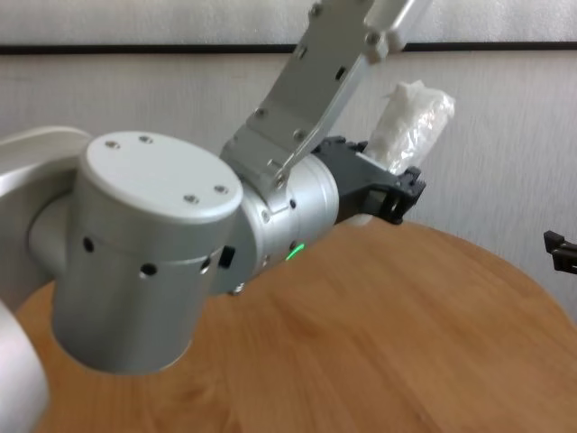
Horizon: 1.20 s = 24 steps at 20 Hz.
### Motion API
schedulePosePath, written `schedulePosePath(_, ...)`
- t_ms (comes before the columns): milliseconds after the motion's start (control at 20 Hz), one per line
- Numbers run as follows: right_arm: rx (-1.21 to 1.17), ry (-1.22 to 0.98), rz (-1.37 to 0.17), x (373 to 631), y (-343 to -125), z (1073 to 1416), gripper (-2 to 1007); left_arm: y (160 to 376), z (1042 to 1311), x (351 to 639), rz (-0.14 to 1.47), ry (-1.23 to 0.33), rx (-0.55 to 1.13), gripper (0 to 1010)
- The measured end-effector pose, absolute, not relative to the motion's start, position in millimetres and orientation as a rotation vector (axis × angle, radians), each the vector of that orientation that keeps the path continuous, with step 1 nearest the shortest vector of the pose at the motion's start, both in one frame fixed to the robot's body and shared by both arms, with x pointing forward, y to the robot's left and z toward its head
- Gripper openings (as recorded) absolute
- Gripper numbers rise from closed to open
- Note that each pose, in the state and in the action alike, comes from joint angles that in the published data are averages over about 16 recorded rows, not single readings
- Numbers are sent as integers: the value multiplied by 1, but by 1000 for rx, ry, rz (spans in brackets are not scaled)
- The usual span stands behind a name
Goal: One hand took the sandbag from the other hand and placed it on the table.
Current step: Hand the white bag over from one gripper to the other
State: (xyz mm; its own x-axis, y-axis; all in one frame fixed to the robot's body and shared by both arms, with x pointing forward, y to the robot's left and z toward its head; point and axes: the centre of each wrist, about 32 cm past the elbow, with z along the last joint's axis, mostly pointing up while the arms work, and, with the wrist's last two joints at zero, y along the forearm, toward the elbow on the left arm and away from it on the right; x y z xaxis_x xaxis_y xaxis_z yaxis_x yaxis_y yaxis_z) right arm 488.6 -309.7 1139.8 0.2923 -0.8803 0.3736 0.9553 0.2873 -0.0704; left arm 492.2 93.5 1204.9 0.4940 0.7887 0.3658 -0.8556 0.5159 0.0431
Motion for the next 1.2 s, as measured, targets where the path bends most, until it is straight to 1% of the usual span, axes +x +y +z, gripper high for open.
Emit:
schedulePosePath(400, -305, -285, -1248, 489, -310, 1140, 1001, 85, 1212, 494, 1019, -292, 232, 502)
schedulePosePath(1200, -288, -302, -1243, 490, -308, 1145, 1001, 85, 1212, 494, 1029, -281, 236, 502)
